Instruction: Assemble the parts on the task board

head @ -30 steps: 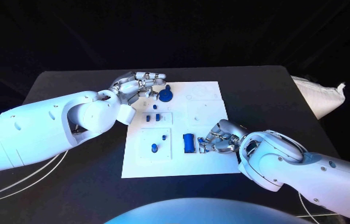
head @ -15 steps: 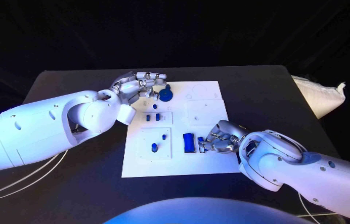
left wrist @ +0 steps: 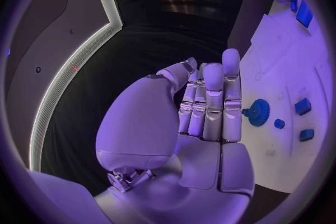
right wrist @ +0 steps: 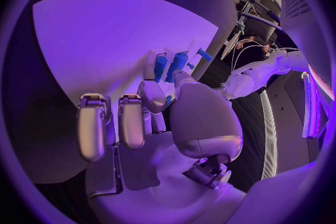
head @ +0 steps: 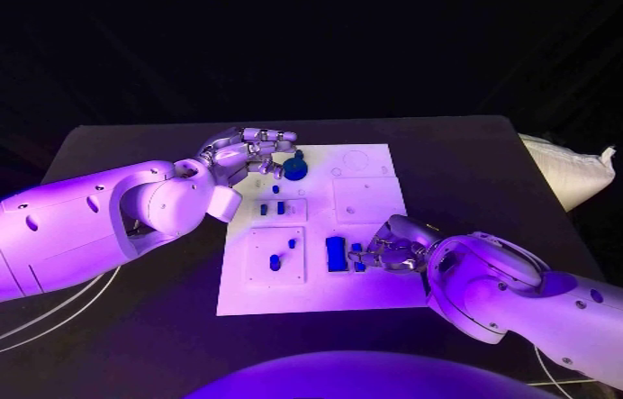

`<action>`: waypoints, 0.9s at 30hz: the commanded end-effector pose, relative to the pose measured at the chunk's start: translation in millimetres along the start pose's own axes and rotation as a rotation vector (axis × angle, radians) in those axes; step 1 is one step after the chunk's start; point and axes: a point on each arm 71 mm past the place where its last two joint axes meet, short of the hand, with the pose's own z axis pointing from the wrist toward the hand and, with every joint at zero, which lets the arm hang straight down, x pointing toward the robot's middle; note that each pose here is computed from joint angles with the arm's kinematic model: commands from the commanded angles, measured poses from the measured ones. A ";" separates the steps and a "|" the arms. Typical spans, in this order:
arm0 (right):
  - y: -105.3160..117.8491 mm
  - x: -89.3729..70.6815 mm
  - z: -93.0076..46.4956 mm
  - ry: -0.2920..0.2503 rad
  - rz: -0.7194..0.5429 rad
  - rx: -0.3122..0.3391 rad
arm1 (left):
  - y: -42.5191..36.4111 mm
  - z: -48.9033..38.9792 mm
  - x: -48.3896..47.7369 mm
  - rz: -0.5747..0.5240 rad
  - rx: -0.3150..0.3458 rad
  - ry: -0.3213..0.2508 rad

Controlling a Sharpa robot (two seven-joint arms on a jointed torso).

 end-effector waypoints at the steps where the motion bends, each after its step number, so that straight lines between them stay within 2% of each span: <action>1: 3.8 0.0 -3.1 -0.010 -0.027 -0.023 | -0.5 0.0 2.1 -0.001 0.003 0.024; 13: -1.1 -4.5 -7.5 -0.028 -0.040 -0.019 | -0.5 -0.2 1.6 -0.001 0.002 0.024; 18: -3.2 -7.3 -6.6 -0.059 -0.013 -0.019 | -0.5 -0.1 1.6 -0.001 0.003 0.024; 23: -5.3 -15.3 -5.4 -0.124 0.117 -0.058 | -0.7 0.2 0.2 0.000 0.007 0.018; 27: -11.6 -32.6 -0.9 -0.183 0.275 -0.103 | -0.9 1.0 -2.9 0.002 0.014 0.005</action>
